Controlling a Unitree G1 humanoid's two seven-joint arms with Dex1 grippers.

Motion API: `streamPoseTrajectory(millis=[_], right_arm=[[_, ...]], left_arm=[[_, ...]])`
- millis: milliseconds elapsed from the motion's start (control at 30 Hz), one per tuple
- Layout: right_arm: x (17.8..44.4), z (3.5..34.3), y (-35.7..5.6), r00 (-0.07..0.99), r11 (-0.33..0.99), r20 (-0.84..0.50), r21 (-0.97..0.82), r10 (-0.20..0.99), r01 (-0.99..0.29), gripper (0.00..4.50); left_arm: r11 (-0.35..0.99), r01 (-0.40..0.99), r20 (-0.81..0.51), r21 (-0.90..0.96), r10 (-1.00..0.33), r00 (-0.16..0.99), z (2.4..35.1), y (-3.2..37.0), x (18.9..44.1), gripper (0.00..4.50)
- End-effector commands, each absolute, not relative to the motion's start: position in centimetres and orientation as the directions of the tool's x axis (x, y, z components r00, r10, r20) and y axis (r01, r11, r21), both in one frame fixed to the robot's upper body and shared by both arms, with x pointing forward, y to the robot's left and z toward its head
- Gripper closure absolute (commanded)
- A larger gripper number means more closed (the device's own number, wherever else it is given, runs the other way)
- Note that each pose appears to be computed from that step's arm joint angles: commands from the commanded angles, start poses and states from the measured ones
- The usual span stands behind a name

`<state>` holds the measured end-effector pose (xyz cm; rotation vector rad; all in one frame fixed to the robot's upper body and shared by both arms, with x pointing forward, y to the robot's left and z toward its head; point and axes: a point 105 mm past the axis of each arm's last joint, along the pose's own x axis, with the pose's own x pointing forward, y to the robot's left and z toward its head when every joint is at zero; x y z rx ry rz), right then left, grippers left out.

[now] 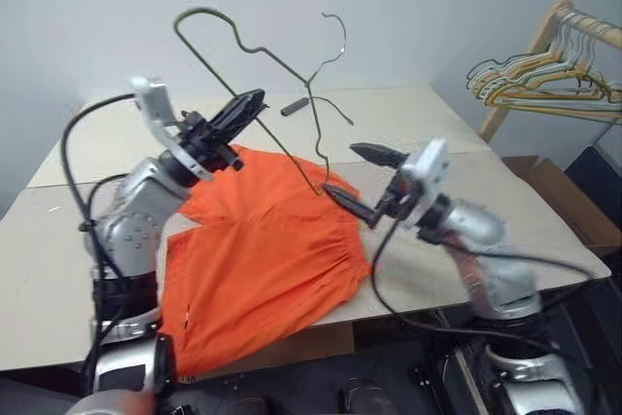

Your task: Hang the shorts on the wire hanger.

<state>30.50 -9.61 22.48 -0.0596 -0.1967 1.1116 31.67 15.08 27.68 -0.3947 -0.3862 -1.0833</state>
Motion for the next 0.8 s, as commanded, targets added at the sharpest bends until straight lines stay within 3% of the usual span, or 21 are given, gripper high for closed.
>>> streamPoseTrajectory(millis=[33,133,267,400,800], right_arm=[[29.4,23.2,-10.0,0.245,0.244,0.018,0.038,0.969,-0.969,0.05],[29.3,22.2,-10.7,0.165,0.174,-0.077,0.126,0.983,-0.977,0.05],[29.3,21.5,-10.9,0.057,0.065,-0.039,0.261,0.998,-0.963,0.05],[28.4,20.0,-8.4,-0.064,-0.037,-0.082,0.295,0.995,-0.955,0.05],[28.9,21.2,-5.3,-0.042,-0.037,-0.014,0.272,0.999,-0.962,0.05]], left_arm=[[0.187,0.982,0.553,-0.03,-0.815,0.172,29.3,16.2,29.0,4.5],[0.089,0.996,0.582,0.011,-0.811,0.066,30.1,17.0,28.1,4.5],[0.048,0.997,0.584,0.062,-0.811,0.003,30.5,17.1,28.0,4.5],[0.021,0.997,0.6,0.079,-0.8,-0.031,30.8,16.4,28.1,4.5],[0.034,0.997,0.582,0.073,-0.813,-0.015,30.0,15.7,28.3,4.5]])
